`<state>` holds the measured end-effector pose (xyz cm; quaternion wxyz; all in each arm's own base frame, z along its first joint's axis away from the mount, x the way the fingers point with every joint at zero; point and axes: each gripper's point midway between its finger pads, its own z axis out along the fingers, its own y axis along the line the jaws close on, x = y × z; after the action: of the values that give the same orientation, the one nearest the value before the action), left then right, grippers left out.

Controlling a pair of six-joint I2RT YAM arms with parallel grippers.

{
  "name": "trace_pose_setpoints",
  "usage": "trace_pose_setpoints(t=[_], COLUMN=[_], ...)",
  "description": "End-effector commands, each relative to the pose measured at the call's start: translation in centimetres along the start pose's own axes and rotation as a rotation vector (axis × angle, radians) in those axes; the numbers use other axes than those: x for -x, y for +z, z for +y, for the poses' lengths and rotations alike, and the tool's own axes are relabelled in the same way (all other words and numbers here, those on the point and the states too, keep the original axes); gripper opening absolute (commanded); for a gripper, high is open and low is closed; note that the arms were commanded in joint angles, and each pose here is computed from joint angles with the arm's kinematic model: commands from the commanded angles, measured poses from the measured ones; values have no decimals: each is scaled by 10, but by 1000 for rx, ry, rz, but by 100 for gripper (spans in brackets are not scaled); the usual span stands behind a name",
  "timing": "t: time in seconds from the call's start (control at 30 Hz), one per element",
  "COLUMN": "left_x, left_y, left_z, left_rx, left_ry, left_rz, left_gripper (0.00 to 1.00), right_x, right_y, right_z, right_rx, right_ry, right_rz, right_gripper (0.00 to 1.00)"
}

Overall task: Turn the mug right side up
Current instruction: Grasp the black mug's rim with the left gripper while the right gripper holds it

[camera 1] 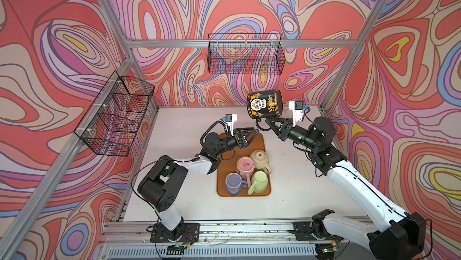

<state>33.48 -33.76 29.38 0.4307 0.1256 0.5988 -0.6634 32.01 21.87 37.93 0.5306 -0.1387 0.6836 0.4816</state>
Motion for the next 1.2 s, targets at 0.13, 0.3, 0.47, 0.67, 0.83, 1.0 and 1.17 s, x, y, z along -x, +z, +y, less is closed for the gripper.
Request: trace_pose_setpoints(t=[0.13, 0.3, 0.47, 0.67, 0.83, 1.0, 1.17], left_x=[30, 32, 38, 47, 52, 54, 57], left_y=[5, 5, 4, 8, 10, 12, 13], left_z=[-48, -63, -71, -79, -84, -88, -90], left_rx=[-161, -203, -222, -249, -261, -274, -280], left_ry=[108, 140, 155, 164, 169, 167, 165], left_rz=[-40, -23, -25, -29, -37, -32, -38], left_gripper=[62, 62, 62, 55, 45, 39, 33], right_x=[48, 49, 44, 36, 28, 22, 15], right_y=[-11, -11, -11, -9, -9, -7, -3], right_z=[29, 23, 27, 37, 40, 38, 34], right_rx=[137, 156, 209, 299, 338, 362, 377], right_ry=[-70, -39, -43, -32, -30, -9, 10], right_rz=[-161, -158, -131, -94, -66, -47, -25], right_gripper=[0, 0, 0, 0, 0, 0, 0])
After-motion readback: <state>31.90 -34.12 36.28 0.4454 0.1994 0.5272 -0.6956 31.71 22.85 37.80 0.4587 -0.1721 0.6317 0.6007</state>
